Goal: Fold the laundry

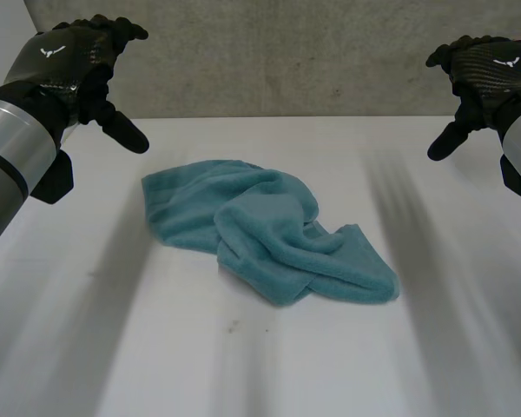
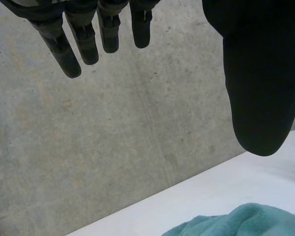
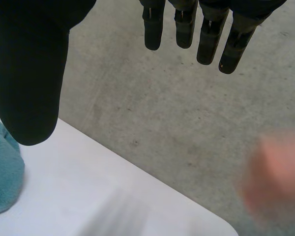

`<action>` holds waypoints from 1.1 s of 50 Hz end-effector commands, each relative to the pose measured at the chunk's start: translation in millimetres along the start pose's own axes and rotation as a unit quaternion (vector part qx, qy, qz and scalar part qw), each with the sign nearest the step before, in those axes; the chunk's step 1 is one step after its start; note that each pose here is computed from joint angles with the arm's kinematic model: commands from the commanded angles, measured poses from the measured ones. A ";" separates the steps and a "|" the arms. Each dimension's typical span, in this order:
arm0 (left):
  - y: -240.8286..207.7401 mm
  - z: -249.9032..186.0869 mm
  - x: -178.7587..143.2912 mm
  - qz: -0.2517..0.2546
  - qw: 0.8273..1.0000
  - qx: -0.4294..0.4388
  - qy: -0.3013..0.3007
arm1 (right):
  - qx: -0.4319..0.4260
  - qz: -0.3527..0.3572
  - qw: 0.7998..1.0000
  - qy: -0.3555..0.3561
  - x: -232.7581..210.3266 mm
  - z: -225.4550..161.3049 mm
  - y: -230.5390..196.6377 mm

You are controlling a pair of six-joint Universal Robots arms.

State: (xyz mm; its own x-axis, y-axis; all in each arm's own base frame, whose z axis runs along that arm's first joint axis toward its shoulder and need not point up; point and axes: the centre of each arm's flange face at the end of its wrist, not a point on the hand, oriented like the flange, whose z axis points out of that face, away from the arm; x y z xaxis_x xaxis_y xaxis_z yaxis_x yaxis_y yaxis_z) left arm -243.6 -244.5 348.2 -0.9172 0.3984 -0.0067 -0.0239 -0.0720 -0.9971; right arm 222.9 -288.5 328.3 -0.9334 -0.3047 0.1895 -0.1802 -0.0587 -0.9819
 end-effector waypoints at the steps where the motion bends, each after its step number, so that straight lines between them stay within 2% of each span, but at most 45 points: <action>1: 22.1 13.6 -0.9 0.000 1.000 -0.024 0.000 | 0.004 0.000 0.998 -0.057 -9.1 3.0 2.9; 8: 51.7 31.2 0.7 0.009 0.999 -0.045 0.004 | -0.037 -0.004 0.995 -0.095 -20.4 14.0 30.1; 13: 80.4 47.0 7.6 0.033 0.997 -0.061 0.031 | -0.071 0.003 0.990 -0.124 -30.7 19.9 49.7; 15: 103.2 51.3 15.3 0.053 0.993 -0.085 0.068 | -0.095 0.020 0.983 -0.153 -41.7 25.5 68.5; 20: 131.0 43.7 29.5 0.085 0.983 -0.123 0.105 | -0.131 0.077 0.970 -0.187 -64.5 38.6 96.5; 24: 141.8 36.3 27.9 0.101 0.979 -0.140 0.106 | -0.158 0.131 0.960 -0.193 -75.8 46.7 114.8; 26: 144.4 31.4 21.7 0.102 0.979 -0.148 0.099 | -0.181 0.184 0.946 -0.196 -84.9 55.5 131.1; 27: 144.4 31.4 21.6 0.102 0.979 -0.148 0.099 | -0.181 0.185 0.946 -0.196 -85.0 55.6 131.2; 29: 142.6 29.2 15.0 0.102 0.979 -0.149 0.090 | -0.202 0.228 0.929 -0.211 -103.1 59.0 145.3; 30: 140.2 27.4 5.1 0.101 0.981 -0.150 0.075 | -0.202 0.228 0.929 -0.212 -103.2 59.0 145.4; 31: 137.8 24.7 -5.7 0.098 0.982 -0.152 0.059 | -0.210 0.243 0.920 -0.223 -114.3 58.9 150.8; 32: 137.8 24.7 -5.8 0.098 0.982 -0.152 0.058 | -0.210 0.243 0.920 -0.223 -114.4 58.9 150.8; 34: 133.4 18.4 -18.6 0.096 0.983 -0.153 0.038 | -0.224 0.265 0.908 -0.237 -131.6 59.8 162.1; 37: 131.9 15.1 -20.9 0.096 0.983 -0.153 0.034 | -0.228 0.267 0.904 -0.244 -144.8 61.6 169.6; 43: 131.5 12.7 -29.0 0.096 0.985 -0.145 0.020 | -0.214 0.257 0.907 -0.256 -156.1 61.1 160.7; 45: 128.6 17.6 -33.9 0.098 0.986 -0.131 0.014 | -0.185 0.254 0.913 -0.258 -148.4 60.9 134.0; 46: 128.5 17.6 -33.9 0.098 0.986 -0.131 0.014 | -0.185 0.254 0.914 -0.258 -148.3 60.9 133.8; 47: 126.8 22.3 -36.0 0.101 0.987 -0.121 0.012 | -0.156 0.246 0.919 -0.265 -142.6 57.0 107.9; 48: 126.8 22.4 -36.0 0.101 0.987 -0.121 0.012 | -0.156 0.246 0.919 -0.265 -142.5 57.0 107.7; 50: 123.0 37.4 -37.6 0.107 0.990 -0.090 0.011 | -0.102 0.206 0.932 -0.279 -130.8 41.3 60.3; 51: 123.0 37.5 -37.6 0.107 0.990 -0.090 0.011 | -0.102 0.206 0.932 -0.279 -130.8 41.2 60.1; 53: 127.7 57.2 -36.2 0.110 0.991 -0.071 0.016 | -0.082 0.132 0.943 -0.293 -122.3 15.0 36.8; 54: 127.8 57.2 -36.2 0.110 0.991 -0.071 0.016 | -0.082 0.132 0.943 -0.293 -122.2 14.9 36.7; 55: 128.6 65.8 -33.1 0.110 0.992 -0.065 0.024 | -0.077 0.086 0.946 -0.302 -119.1 1.2 29.6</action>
State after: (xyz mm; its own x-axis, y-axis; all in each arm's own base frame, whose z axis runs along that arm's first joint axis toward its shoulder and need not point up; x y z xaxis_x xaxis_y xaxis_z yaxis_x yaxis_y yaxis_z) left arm -226.5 -298.3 225.0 -0.8834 0.4178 -0.2122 0.2484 0.0337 -0.9681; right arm 350.3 -295.2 218.7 -0.6503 -0.6930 -0.3114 0.0242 0.3908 -0.9202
